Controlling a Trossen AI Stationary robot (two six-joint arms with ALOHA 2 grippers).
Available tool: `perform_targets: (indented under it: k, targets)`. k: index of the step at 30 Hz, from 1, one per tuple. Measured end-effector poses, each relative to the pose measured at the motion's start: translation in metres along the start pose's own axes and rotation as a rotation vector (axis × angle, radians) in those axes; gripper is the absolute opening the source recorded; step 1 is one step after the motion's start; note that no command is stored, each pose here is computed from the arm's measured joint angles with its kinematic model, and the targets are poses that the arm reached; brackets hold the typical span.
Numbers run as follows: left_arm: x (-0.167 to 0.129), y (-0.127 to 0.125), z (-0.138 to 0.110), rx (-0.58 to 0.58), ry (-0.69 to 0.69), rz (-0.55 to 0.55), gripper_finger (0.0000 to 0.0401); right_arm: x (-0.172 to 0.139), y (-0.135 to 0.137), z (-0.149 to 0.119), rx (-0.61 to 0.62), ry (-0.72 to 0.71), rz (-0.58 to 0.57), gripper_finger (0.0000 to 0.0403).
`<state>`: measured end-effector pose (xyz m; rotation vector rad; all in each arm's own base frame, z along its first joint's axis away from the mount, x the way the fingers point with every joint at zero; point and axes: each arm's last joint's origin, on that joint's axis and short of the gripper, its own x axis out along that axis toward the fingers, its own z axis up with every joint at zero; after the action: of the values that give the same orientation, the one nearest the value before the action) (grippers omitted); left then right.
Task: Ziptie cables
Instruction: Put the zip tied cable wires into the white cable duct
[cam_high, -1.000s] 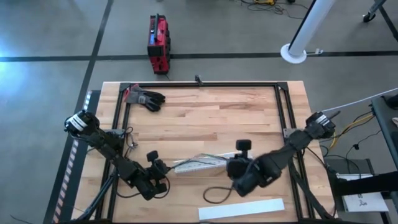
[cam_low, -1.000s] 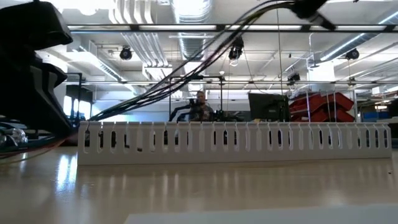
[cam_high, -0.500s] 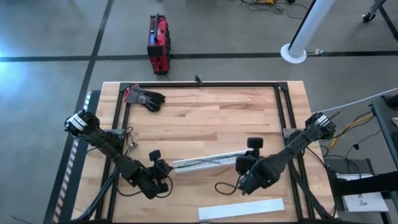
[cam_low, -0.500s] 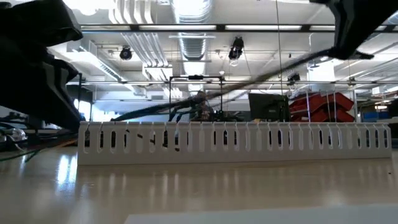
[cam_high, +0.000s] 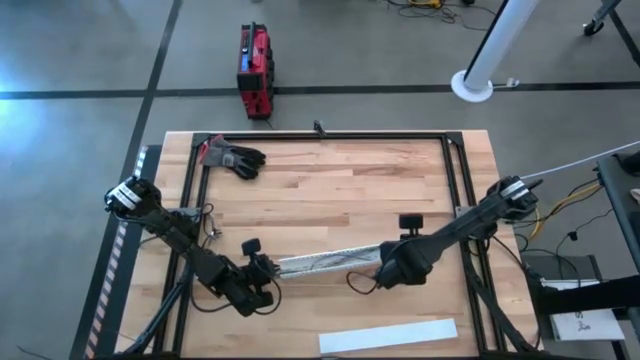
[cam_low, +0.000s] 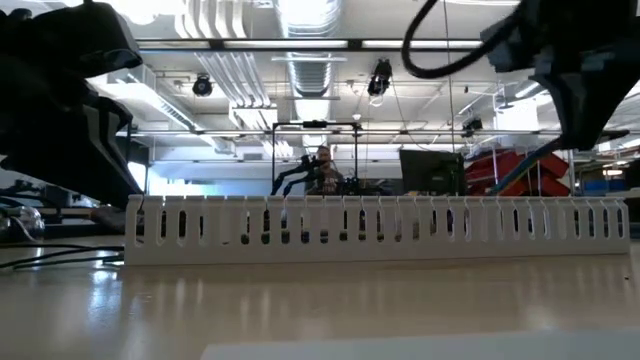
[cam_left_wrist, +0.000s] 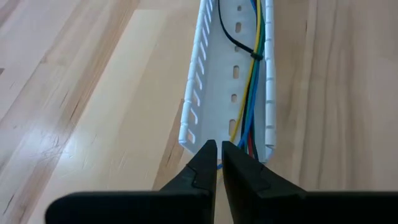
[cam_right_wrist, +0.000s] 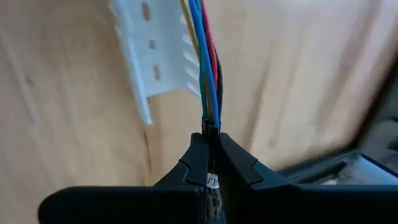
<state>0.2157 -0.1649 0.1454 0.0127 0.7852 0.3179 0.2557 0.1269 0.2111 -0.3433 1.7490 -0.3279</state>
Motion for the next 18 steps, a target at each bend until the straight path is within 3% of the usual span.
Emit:
perform_targets:
  k: [6, 18]
  targets:
    - [0.0, 0.0, 0.0, -0.001, -0.002, 0.0, 0.0009, 0.009, 0.002, 0.012, -0.065, -0.069, 0.084, 0.0007]
    - [0.0, -0.001, 0.001, -0.009, -0.009, -0.005, 0.0009, 0.028, 0.001, 0.009, -0.081, -0.026, 0.064, 0.0065]
